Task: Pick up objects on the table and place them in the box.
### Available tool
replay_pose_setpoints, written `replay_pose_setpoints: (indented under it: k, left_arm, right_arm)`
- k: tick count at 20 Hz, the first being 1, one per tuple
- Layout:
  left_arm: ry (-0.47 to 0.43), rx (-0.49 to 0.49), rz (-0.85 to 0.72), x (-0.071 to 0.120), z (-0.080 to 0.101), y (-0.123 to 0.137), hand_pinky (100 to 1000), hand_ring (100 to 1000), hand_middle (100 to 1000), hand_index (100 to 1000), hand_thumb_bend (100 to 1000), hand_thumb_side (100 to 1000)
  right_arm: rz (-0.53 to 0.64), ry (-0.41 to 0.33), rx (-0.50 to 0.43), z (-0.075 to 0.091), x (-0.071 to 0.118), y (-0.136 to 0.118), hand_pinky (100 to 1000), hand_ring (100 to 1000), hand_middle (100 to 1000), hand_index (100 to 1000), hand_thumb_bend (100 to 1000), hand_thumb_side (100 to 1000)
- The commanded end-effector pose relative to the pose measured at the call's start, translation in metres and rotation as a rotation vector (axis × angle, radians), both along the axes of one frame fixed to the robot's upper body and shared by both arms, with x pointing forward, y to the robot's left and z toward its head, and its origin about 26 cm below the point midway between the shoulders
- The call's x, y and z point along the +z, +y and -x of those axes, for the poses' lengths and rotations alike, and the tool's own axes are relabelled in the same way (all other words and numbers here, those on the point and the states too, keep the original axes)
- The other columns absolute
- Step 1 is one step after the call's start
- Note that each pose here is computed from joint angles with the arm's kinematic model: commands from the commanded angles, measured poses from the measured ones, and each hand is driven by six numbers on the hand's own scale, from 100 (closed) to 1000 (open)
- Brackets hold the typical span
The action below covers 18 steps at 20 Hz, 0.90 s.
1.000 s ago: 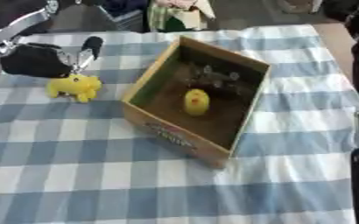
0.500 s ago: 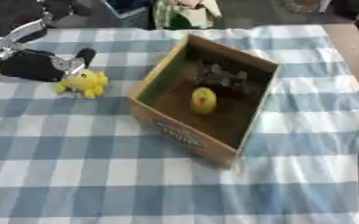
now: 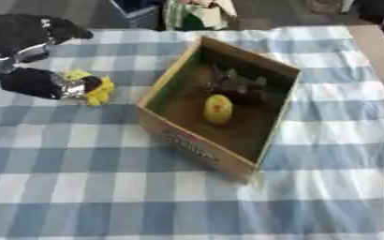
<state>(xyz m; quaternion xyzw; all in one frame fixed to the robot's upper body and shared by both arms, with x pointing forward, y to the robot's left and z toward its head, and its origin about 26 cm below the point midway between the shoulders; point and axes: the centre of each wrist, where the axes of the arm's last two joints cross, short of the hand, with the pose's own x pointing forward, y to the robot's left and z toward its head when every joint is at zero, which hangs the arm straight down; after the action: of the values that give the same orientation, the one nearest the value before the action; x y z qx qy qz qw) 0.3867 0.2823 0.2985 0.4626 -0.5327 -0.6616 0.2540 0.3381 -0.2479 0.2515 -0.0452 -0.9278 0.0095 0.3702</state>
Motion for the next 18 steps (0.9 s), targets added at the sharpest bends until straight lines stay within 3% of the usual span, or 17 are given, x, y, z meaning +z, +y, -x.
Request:
replay_pose_setpoints:
  k: [1,5,7,9,18]
  left_arm:
    - [-0.037,0.062,-0.050,0.010,-0.007,0.017,735,905,869,998,657,1000]
    - [0.007,0.107,-0.079,0.004,-0.018,0.029,755,926,903,1000,631,982]
    - [0.046,0.113,-0.087,0.003,-0.022,0.032,758,928,908,1000,607,934]
    - [0.073,0.114,-0.083,0.003,-0.024,0.035,754,924,904,1000,527,807]
    - [0.137,0.160,-0.005,0.006,-0.033,0.045,731,904,898,1000,347,645]
  right_arm:
    - [0.018,-0.032,0.000,0.001,0.010,-0.003,727,626,443,760,100,610]
    - [0.021,-0.035,0.005,-0.001,0.011,-0.003,728,626,442,760,100,616]
    - [0.022,-0.035,0.007,-0.001,0.012,-0.003,728,626,442,760,100,617]
    - [0.024,-0.036,0.010,-0.002,0.013,-0.003,729,626,441,761,100,619]
    - [0.031,-0.036,0.022,-0.005,0.014,-0.002,730,626,439,761,100,628]
